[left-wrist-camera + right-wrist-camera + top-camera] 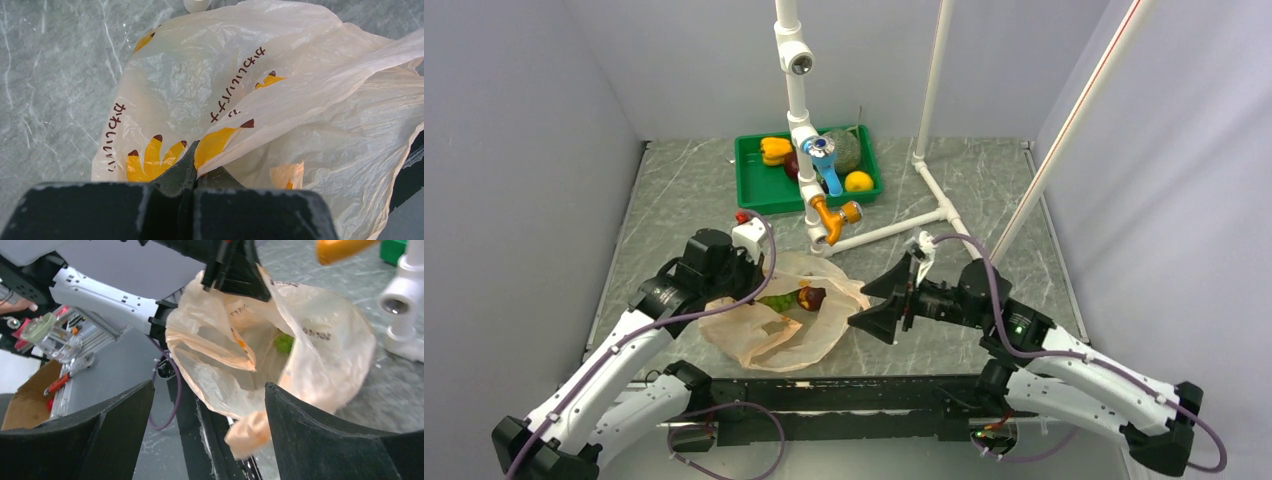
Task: Take the fake fruits out of the plastic bag
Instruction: Take out the fake fruit from the plastic bag.
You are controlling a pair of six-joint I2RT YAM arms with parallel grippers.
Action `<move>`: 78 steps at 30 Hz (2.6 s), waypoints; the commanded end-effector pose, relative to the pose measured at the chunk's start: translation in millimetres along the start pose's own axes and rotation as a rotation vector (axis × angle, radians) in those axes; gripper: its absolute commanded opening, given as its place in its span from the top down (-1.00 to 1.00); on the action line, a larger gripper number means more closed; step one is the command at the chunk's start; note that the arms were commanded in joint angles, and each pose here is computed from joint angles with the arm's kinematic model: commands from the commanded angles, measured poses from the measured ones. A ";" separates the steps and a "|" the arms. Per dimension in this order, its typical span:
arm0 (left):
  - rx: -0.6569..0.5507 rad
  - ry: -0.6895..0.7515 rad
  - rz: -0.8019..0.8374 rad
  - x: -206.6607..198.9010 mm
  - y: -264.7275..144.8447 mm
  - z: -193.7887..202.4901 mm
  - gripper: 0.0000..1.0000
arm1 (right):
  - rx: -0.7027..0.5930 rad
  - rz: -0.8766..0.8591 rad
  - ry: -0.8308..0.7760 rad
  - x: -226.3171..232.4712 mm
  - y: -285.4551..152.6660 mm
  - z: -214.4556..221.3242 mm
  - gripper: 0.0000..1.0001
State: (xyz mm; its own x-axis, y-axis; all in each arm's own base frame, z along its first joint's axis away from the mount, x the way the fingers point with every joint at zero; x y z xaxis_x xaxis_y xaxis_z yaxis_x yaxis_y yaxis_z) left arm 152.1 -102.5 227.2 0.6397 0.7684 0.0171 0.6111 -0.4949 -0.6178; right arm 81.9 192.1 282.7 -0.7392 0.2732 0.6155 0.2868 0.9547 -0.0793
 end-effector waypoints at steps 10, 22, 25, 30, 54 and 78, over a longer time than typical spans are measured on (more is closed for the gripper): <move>0.074 -0.010 -0.001 3.0 17.4 2.3 1.00 | 0.104 0.186 -0.166 -26.3 97.1 37.0 -0.48; 0.052 -0.006 0.001 2.8 14.1 -0.8 1.00 | 0.245 0.488 -0.236 -65.8 162.8 59.1 -0.51; 0.002 0.004 0.007 1.3 8.0 -3.3 1.00 | 0.233 0.503 -0.246 -65.2 171.9 55.4 -0.52; -0.071 0.019 0.021 -1.0 -1.5 -7.8 1.00 | 0.228 0.567 -0.267 -75.9 181.5 59.2 -0.37; -0.082 0.028 0.061 -4.4 -1.2 -8.0 1.00 | 0.248 0.851 -0.445 -137.6 181.2 82.3 -0.98; -0.054 0.019 0.010 0.3 0.8 -6.6 1.00 | 0.077 0.295 -0.268 -46.0 134.1 33.2 0.75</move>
State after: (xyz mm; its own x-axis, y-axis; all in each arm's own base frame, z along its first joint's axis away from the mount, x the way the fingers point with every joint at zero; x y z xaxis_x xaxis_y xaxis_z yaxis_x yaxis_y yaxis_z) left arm 150.1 -105.4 226.5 0.6669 0.7452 -0.0046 0.5928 -0.5342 -0.6027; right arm 150.3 314.5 183.7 -0.7026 0.6846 0.1941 0.5669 0.7034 -0.4288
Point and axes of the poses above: each gripper's point midway between its finger pads, its own y axis out along the fingers, its own x axis along the line the jaws close on, z = x × y, the point moved 9 cm from there along -y, back along the fingers, and after that the axes turned 11 degrees about y, right-handed, at the moved point
